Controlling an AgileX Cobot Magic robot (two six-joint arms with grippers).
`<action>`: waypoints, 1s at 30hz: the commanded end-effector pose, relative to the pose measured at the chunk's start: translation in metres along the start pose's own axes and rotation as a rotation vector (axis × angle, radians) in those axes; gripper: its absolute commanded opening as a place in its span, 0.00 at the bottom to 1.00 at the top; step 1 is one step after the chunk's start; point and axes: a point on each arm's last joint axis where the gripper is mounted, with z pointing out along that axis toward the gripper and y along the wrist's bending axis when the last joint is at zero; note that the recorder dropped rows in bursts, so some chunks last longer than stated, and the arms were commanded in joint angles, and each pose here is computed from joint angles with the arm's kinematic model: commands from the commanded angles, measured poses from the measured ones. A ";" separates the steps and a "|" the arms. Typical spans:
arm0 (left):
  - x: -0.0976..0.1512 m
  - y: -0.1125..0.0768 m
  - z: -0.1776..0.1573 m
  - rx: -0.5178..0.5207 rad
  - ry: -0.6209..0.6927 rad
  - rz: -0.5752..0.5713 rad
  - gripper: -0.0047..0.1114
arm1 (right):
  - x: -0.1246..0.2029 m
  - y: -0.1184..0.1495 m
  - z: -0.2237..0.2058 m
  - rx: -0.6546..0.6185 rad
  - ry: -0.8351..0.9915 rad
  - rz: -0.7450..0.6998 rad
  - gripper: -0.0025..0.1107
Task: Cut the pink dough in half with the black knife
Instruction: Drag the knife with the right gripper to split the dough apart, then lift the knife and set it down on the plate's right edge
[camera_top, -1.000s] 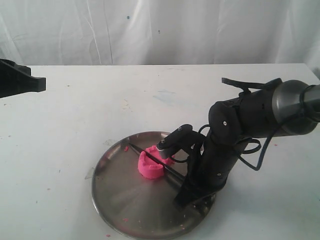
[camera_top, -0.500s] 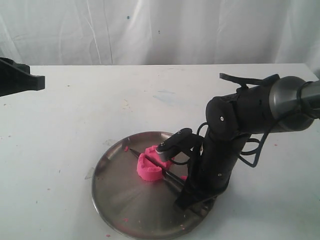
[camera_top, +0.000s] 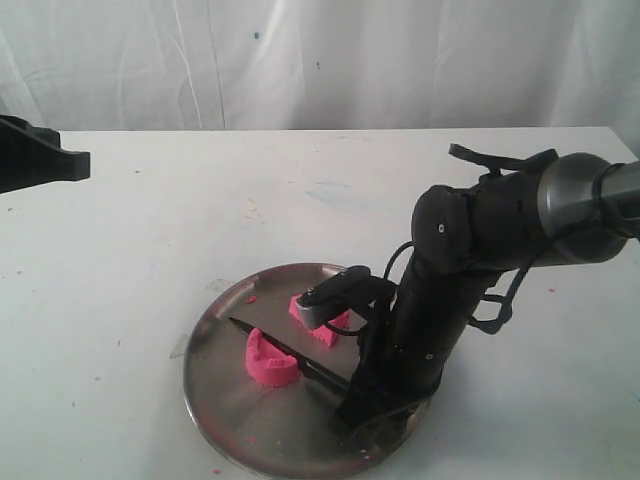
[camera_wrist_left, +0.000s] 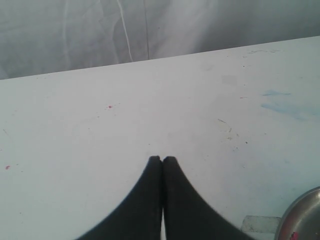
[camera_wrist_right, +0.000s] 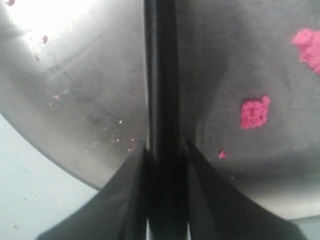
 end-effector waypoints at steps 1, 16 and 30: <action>-0.001 0.000 -0.003 0.004 -0.008 -0.025 0.04 | -0.001 0.000 0.000 0.000 -0.006 -0.012 0.02; -0.001 0.000 -0.003 0.010 -0.007 -0.025 0.04 | 0.000 -0.018 -0.002 0.208 -0.001 0.085 0.02; -0.001 -0.002 -0.003 0.034 -0.004 -0.028 0.04 | -0.005 -0.017 -0.010 0.211 -0.035 0.128 0.02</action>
